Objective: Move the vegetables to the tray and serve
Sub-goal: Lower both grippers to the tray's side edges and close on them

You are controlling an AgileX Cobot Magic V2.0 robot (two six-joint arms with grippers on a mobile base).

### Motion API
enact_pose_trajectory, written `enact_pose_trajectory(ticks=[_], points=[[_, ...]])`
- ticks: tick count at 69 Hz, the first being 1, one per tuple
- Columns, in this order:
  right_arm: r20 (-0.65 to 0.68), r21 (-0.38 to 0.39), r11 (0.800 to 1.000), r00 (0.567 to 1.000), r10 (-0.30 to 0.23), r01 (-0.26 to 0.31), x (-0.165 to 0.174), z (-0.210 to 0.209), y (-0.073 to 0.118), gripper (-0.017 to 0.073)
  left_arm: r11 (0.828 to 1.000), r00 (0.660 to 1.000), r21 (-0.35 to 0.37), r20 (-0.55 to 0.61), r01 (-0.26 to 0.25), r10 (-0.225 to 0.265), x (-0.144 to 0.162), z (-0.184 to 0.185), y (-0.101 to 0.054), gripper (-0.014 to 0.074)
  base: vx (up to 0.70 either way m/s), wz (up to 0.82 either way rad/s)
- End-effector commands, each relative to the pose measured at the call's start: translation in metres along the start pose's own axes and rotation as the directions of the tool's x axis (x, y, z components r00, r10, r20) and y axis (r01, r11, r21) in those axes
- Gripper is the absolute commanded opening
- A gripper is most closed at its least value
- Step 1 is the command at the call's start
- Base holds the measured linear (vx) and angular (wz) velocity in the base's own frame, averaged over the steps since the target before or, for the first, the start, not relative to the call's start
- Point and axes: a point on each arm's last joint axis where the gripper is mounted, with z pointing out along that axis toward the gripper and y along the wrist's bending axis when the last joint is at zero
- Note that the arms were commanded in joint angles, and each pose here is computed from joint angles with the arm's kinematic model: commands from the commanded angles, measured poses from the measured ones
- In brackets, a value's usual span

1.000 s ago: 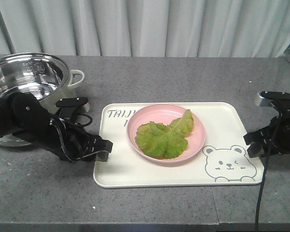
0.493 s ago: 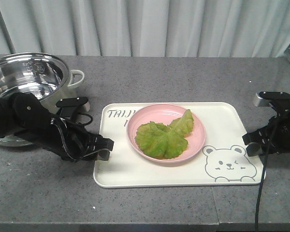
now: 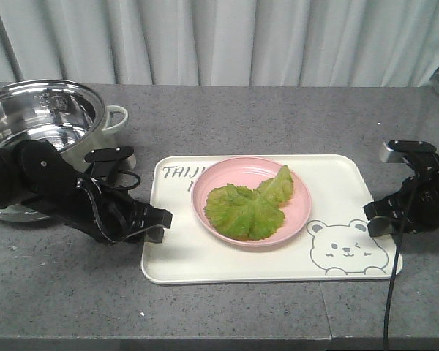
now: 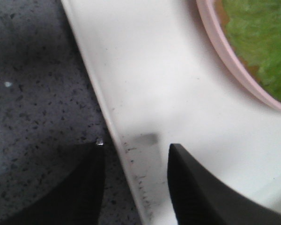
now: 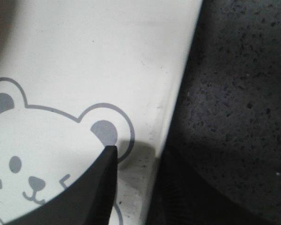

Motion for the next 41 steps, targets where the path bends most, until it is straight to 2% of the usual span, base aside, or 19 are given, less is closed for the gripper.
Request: enact_pose_trajectory(ticks=[1,18,41], points=[[0.038,-0.009,1.0,0.999,-0.013,0.013,-0.0051,-0.0138,0.0042,0.0161,1.0,0.996,0.027,0.091,0.009,-0.012,-0.0112,-0.0157,-0.0092,0.0194,0.0,0.0],[0.032,-0.022,1.0,0.999,-0.008,0.009,-0.0045,-0.0138,0.0053,0.0002,1.0,0.996,0.026,0.093,0.008,-0.01,-0.0114,-0.0157,-0.0092,-0.0006,0.0,0.0],[0.042,-0.069,0.998,0.999,0.007,-0.005,-0.0036,-0.0233,0.0138,-0.0008,1.0,0.995,0.027,0.102,-0.001,-0.002,-0.0116,-0.0194,-0.0103,-0.0008,0.0,0.0]])
